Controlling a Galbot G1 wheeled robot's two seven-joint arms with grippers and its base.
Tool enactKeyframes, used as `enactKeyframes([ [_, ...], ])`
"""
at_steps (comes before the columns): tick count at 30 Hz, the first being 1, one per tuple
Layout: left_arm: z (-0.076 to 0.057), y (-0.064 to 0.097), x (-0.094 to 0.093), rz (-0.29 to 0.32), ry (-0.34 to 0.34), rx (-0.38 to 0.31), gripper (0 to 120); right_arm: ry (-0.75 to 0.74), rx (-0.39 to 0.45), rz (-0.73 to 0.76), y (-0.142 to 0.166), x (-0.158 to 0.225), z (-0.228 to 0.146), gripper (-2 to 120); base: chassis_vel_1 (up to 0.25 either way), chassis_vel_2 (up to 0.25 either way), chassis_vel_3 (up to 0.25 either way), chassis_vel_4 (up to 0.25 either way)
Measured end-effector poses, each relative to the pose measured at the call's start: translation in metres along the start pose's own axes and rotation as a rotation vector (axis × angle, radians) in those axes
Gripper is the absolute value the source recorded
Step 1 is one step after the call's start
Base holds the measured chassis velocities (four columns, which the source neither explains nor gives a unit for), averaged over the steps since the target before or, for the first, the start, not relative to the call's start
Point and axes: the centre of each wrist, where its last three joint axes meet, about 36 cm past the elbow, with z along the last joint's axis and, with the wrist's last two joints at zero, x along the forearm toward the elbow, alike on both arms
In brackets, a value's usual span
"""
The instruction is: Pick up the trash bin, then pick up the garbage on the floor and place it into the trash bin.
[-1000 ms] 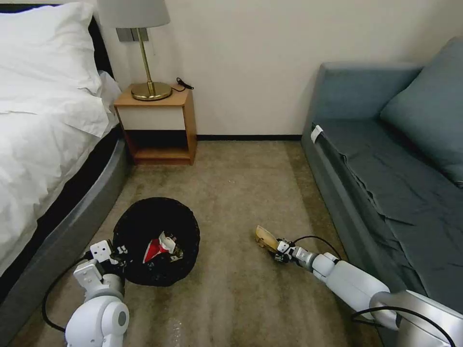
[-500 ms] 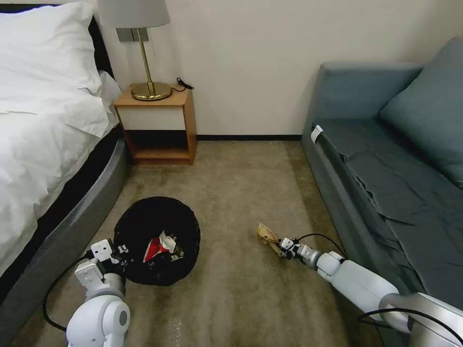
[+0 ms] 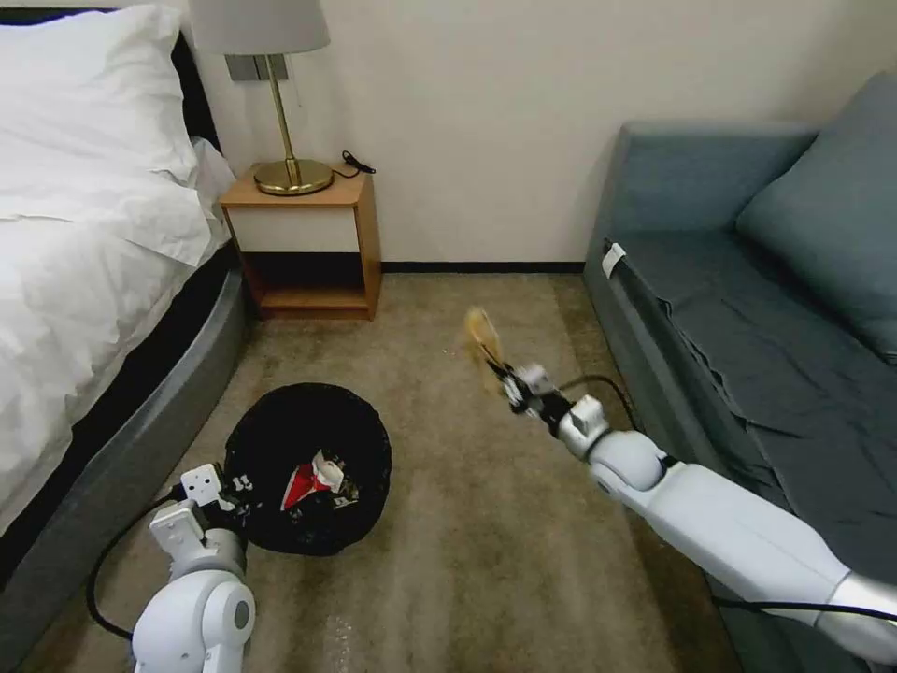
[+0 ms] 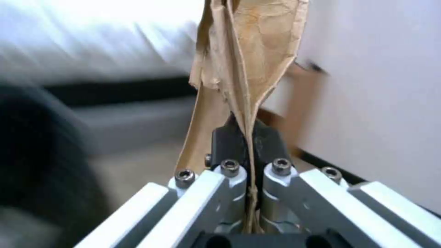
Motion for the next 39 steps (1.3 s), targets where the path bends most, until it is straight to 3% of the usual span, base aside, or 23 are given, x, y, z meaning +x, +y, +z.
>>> enactKeyframes([
  [2, 0.002, -0.003, -0.001, 0.006, 0.01, 0.003, 3, -0.032, -0.141, -0.079, 0.063, -0.011, -0.027, 0, 0.0, 0.0, 0.0, 0.0],
  [4, 0.002, -0.004, -0.001, 0.006, 0.011, 0.004, 3, -0.027, -0.174, -0.096, 0.078, -0.012, -0.031, 0, 0.0, 0.0, 0.0, 0.0],
  [6, 0.003, -0.008, -0.001, 0.015, 0.018, 0.009, 3, 0.011, -0.253, -0.136, 0.125, -0.017, -0.033, 0, 0.0, 0.0, 0.0, 0.0],
  [12, 0.004, -0.011, -0.001, 0.022, 0.023, 0.016, 3, 0.093, -0.269, -0.202, 0.176, -0.021, -0.01, 0, 0.0, 0.0, 0.0, 0.0],
  [16, 0.004, -0.012, -0.001, 0.024, 0.023, 0.019, 3, 0.123, -0.259, -0.204, 0.186, -0.021, -0.002, 0, 0.0, 0.0, 0.0, 0.0],
  [18, 0.004, -0.017, 0.001, 0.036, 0.023, 0.023, 3, 0.204, -0.178, -0.163, 0.187, -0.016, 0.015, 1, 0.0, 0.0, 0.0, 0.0],
  [27, 0.005, -0.024, 0.005, 0.055, 0.024, 0.026, 3, 0.226, -0.144, -0.13, 0.176, -0.011, 0.017, 36, 0.0, 0.0, 0.0, 0.0],
  [31, 0.005, -0.025, 0.005, 0.058, 0.025, 0.026, 3, 0.223, -0.144, -0.126, 0.175, -0.011, 0.016, 41, 0.0, 0.0, 0.0, 0.0],
  [33, 0.005, -0.026, 0.005, 0.059, 0.025, 0.026, 3, 0.205, -0.143, -0.11, 0.168, -0.011, 0.008, 58, 0.0, 0.0, 0.0, 0.0],
  [39, 0.003, -0.027, 0.004, 0.063, 0.022, 0.024, 3, 0.212, -0.135, -0.107, 0.162, -0.006, 0.004, 78, 0.0, 0.0, 0.0, 0.0],
])
